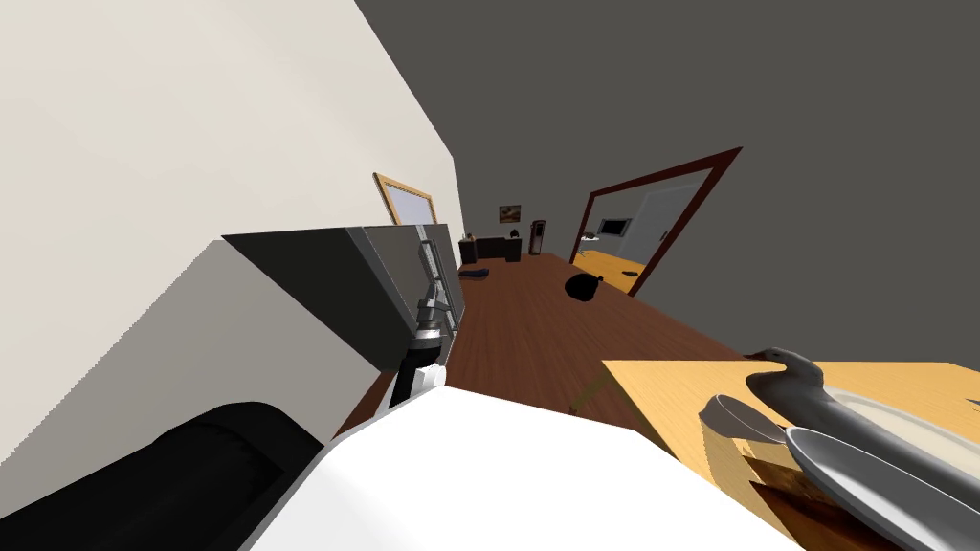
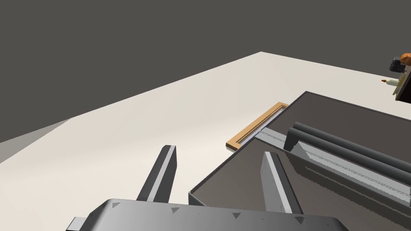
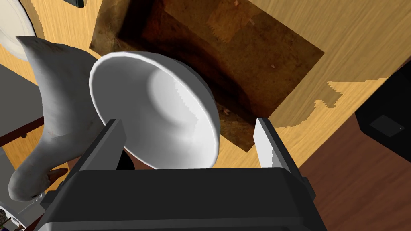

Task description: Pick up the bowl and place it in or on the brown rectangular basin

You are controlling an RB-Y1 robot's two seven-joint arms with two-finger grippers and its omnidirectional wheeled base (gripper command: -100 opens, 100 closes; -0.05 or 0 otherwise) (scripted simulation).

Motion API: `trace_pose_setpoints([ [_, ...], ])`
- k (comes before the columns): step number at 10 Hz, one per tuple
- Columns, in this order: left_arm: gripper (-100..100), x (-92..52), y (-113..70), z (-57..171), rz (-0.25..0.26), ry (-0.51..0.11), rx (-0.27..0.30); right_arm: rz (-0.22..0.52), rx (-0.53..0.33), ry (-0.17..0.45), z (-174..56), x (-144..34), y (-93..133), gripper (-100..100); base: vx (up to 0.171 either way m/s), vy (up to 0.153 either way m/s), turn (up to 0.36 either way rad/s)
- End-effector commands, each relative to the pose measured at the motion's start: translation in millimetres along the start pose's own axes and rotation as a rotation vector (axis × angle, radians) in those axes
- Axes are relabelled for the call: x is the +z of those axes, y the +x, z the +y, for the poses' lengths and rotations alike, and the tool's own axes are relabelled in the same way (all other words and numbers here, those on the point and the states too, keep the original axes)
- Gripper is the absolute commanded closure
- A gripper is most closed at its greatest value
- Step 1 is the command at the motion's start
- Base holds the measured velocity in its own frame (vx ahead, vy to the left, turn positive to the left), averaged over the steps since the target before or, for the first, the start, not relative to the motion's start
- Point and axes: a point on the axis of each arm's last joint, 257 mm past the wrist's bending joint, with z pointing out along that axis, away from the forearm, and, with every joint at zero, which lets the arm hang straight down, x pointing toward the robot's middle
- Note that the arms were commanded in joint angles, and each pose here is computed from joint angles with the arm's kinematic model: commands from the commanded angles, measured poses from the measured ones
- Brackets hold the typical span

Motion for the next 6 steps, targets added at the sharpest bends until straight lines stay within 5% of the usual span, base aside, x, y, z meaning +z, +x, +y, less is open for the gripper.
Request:
trace_pose_setpoints([
  [1,0,0.0,0.0,0.0,0.000,0.000,0.000,0.000,0.000,0.000,0.0,0.0,0.0,0,0.000,0.000,0.000],
  [6,0,0.0,0.0,0.0,0.000,0.000,0.000,0.000,0.000,0.000,0.1,0.1,0.2,0,0.000,0.000,0.000],
])
